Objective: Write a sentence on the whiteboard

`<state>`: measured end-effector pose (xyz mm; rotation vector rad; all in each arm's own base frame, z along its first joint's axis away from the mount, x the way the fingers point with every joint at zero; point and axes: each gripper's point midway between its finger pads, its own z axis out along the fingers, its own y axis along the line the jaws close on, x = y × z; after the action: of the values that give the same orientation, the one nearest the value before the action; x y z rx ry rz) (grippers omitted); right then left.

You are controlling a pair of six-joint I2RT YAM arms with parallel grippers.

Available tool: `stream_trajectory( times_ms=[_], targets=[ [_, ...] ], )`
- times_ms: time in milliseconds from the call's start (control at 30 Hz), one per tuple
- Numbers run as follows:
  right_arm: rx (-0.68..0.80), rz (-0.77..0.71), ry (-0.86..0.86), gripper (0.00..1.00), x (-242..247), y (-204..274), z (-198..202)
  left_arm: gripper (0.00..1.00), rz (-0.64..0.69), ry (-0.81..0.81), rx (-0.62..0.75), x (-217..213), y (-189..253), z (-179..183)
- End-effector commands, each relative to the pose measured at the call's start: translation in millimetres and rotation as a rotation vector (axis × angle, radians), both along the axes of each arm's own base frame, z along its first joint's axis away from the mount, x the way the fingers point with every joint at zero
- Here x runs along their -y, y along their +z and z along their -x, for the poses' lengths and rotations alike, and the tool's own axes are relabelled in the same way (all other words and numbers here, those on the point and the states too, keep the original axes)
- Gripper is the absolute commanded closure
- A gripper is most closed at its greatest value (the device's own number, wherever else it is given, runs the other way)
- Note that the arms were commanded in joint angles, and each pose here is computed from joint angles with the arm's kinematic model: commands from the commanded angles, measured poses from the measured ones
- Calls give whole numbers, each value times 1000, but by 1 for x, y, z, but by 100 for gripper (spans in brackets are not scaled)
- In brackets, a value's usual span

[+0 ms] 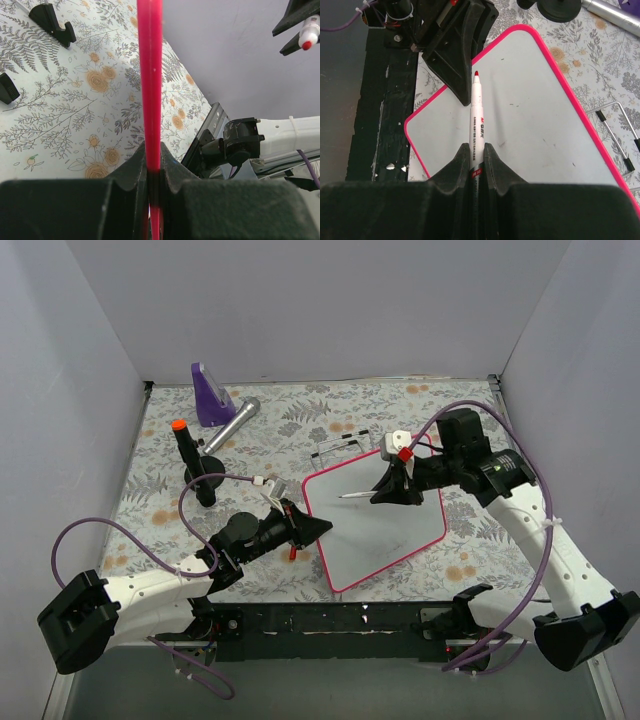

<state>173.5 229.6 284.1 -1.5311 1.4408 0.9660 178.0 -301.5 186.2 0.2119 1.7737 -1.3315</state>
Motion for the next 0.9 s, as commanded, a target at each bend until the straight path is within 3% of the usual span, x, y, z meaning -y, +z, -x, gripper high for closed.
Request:
stream_trajectory(
  times_ms=[0,500,867],
  targets=[
    [72,-28,17,99,-16,26,-5,100,110,15,91,2,42,-4],
    [86,-32,-5,99,-34,30,-14,100,93,28,94,0,42,-5],
    [48,16,-61,99,-35,-6,-23,100,94,32,96,0,43,-6]
  ],
)
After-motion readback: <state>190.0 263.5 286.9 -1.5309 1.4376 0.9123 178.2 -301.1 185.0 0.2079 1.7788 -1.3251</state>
